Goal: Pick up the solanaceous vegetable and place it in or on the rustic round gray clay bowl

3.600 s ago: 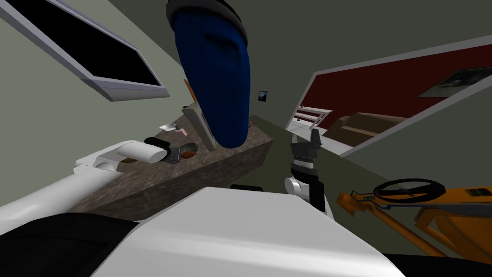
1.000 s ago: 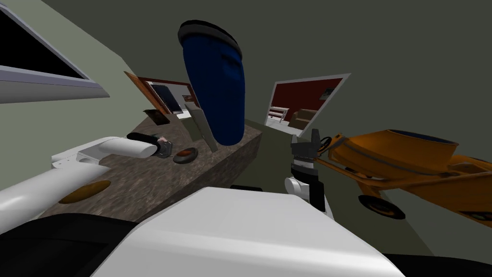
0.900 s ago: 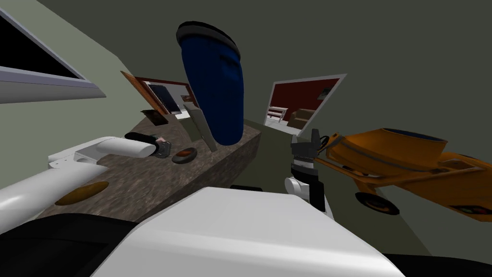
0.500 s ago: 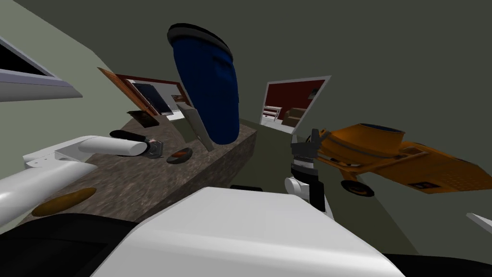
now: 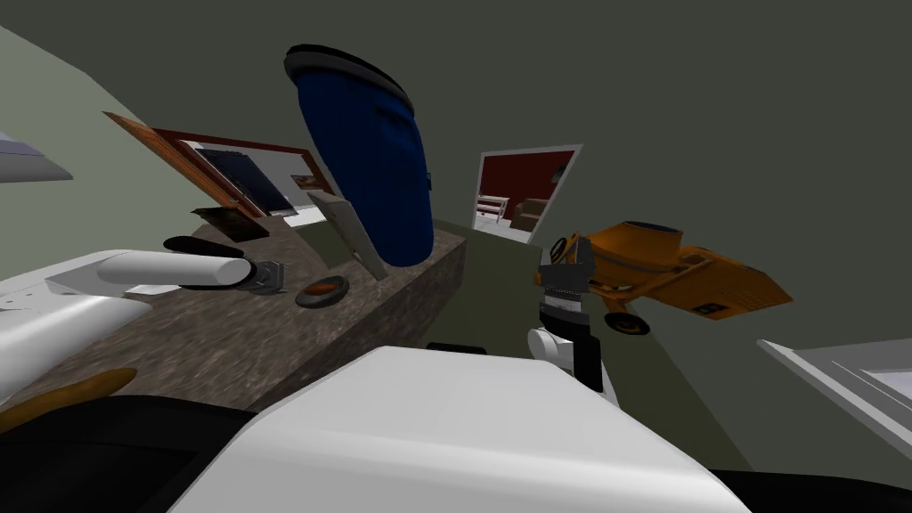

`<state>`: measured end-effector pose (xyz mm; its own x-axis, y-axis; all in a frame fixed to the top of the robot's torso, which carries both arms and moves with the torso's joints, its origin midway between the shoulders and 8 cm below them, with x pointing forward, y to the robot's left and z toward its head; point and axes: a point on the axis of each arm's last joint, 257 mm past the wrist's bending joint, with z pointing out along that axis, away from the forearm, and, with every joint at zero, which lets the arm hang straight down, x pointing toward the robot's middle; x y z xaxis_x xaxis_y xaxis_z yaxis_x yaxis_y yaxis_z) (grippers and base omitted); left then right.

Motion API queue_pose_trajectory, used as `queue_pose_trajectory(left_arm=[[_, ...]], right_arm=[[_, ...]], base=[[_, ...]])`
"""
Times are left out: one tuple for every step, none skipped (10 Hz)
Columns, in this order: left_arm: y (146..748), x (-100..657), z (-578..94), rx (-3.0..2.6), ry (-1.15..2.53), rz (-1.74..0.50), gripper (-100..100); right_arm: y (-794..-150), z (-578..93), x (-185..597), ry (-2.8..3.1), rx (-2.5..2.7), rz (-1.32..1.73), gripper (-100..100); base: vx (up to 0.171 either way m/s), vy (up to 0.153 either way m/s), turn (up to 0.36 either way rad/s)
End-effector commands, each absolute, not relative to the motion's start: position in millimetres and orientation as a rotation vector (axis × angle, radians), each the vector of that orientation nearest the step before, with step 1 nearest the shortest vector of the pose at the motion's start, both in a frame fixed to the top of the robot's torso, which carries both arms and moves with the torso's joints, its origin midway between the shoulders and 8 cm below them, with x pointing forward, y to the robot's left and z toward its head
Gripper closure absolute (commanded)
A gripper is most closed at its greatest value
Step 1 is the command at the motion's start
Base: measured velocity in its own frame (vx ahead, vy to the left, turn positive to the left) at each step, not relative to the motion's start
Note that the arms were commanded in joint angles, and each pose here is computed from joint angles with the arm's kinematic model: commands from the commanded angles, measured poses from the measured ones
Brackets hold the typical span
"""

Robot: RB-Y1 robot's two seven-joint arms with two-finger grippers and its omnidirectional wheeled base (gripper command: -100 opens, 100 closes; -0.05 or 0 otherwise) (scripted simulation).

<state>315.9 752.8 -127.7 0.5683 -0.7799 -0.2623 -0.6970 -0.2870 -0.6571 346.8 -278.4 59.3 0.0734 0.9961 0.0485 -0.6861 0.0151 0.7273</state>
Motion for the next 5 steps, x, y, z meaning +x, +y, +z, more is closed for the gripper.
queue_pose_trajectory(left_arm=[[766,308,-125,-2.063,1.147,-0.13,-100],[773,307,-115,-2.06,1.133,-0.14,-100],[781,299,-118,-2.081,1.106,-0.126,-100],[778,303,-118,-2.073,1.12,-0.132,-100],[779,302,-118,-2.073,1.119,-0.131,0]], right_arm=[[-278,59,347,0.572,0.69,1.426,0],[-278,59,347,0.573,0.69,1.426,0],[-278,59,347,0.572,0.69,1.426,0],[-278,59,347,0.573,0.69,1.426,0],[-278,59,347,0.573,0.69,1.426,0]], base=[[-0.077,-0.021,-0.106],[-0.098,-0.035,-0.207],[-0.085,-0.044,-0.126],[-0.03,-0.018,-0.004],[-0.006,-0.003,0.003]])
